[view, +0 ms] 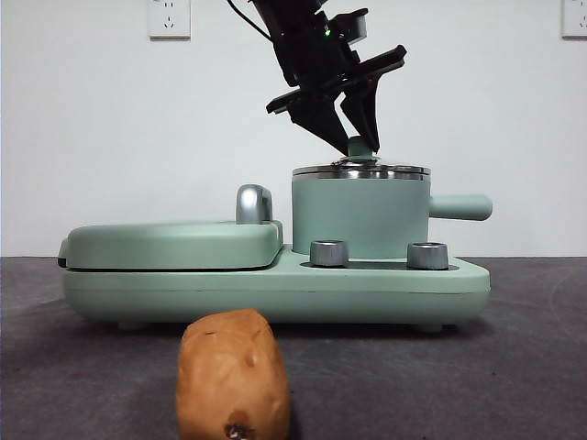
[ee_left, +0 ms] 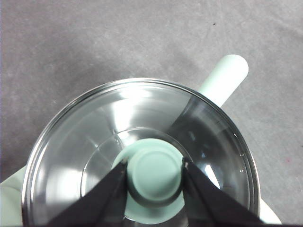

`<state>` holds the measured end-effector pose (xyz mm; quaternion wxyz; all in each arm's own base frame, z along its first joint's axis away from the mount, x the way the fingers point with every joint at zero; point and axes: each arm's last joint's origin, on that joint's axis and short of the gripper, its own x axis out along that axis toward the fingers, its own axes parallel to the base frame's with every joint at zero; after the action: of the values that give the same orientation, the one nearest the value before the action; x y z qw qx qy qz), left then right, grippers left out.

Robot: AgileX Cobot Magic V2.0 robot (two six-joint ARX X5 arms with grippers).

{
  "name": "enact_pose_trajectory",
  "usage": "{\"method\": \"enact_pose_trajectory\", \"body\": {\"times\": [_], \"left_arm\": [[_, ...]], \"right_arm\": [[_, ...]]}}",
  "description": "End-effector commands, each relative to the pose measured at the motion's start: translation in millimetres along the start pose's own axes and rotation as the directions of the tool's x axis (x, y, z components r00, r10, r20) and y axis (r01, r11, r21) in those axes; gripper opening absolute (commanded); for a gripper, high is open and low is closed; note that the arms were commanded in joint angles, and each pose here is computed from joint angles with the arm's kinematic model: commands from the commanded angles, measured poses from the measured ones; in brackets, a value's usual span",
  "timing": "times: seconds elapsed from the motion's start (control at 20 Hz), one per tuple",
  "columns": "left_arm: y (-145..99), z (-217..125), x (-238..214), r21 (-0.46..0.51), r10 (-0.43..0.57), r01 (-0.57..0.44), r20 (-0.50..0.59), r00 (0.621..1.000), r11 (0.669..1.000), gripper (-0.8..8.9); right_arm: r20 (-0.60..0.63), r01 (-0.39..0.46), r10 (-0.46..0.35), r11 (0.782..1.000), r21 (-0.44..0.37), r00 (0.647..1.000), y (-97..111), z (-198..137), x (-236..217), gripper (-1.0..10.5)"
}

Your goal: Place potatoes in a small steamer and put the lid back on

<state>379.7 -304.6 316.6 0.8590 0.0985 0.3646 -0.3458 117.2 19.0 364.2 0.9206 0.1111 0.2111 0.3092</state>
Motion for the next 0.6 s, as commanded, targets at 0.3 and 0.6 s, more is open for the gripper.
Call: {"method": "enact_pose_trajectory", "body": {"times": [0.3, 0.6], "left_arm": [[-7.0, 16.6, -17.3, 0.024, -0.014, 0.012, 0.073, 0.997, 1.000, 0.14], [-6.8, 46.4, -82.0, 0.024, -0.004, 0.000, 0.173, 0.985, 1.000, 0.14]], "right_arm": [[0.012, -0.004, 0.004, 1.000, -0.009, 1.000, 2.0, 4.0, -1.8, 4.9], [0.006, -0.004, 0.004, 1.000, -0.001, 1.000, 2.0, 3.3, -1.8, 4.9]]}}
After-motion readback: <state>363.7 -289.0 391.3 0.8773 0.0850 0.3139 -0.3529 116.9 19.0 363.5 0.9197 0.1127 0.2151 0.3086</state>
